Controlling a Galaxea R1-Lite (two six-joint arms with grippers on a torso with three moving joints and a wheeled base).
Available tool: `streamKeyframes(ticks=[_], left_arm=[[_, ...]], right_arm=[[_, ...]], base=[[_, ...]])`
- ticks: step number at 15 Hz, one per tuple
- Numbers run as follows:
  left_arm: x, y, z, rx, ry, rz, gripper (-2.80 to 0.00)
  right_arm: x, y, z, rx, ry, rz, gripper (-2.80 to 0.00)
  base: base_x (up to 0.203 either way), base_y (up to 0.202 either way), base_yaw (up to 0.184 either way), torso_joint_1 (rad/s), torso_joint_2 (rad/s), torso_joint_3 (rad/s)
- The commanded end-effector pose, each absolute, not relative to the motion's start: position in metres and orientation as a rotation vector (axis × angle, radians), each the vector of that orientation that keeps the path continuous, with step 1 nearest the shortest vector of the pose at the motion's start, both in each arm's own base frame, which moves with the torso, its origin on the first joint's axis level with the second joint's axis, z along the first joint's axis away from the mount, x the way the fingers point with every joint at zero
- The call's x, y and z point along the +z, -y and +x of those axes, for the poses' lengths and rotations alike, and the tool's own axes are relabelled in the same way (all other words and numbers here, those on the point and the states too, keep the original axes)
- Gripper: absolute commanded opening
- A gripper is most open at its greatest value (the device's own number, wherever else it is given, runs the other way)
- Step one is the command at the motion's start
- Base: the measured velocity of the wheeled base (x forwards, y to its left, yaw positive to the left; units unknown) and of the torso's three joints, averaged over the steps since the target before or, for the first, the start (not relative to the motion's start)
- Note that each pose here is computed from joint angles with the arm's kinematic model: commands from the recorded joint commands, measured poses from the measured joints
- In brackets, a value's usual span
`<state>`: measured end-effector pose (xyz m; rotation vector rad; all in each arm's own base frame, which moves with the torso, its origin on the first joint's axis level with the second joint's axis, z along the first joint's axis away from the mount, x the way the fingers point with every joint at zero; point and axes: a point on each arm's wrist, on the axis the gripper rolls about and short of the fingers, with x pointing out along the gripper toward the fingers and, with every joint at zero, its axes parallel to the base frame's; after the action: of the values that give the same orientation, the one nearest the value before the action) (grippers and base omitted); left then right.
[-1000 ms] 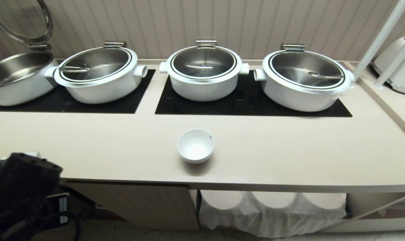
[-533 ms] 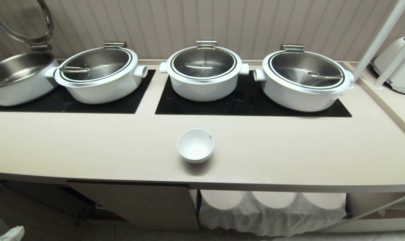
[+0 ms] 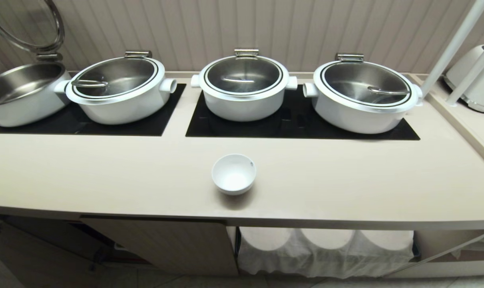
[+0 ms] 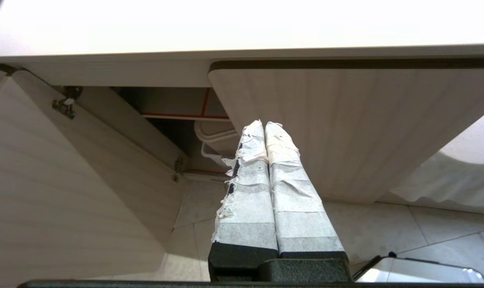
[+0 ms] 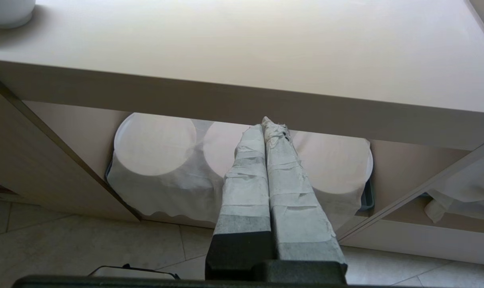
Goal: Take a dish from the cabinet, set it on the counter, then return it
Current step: Pick up the bowl from the table
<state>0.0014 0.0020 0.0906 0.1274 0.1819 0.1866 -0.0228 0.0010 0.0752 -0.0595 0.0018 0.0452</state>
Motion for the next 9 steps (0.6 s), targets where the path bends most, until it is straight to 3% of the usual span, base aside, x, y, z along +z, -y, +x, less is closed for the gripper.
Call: streamKeyframes(ticks=[1, 4, 9], left_arm=[[0.087, -0.001, 0.0, 0.137, -0.203, 0.138, -2.8], [0.084, -0.001, -0.001, 0.059, -0.218, 0.221, -2.8], [0.08, 0.001, -0.023, -0.033, 0.045, 0.274, -2.8]], right_arm=[[0.075, -0.001, -0.023, 0.047, -0.002, -0.06, -2.8], [0.075, -0.001, -0.023, 0.046, -0.002, -0.061, -2.8], [0.075, -0.001, -0.023, 0.047, -0.002, -0.06, -2.8]], base=[[0.0, 0.0, 0.0, 0.0, 0.0, 0.0], [0.0, 0.0, 0.0, 0.0, 0.0, 0.0], [0.0, 0.0, 0.0, 0.0, 0.0, 0.0]])
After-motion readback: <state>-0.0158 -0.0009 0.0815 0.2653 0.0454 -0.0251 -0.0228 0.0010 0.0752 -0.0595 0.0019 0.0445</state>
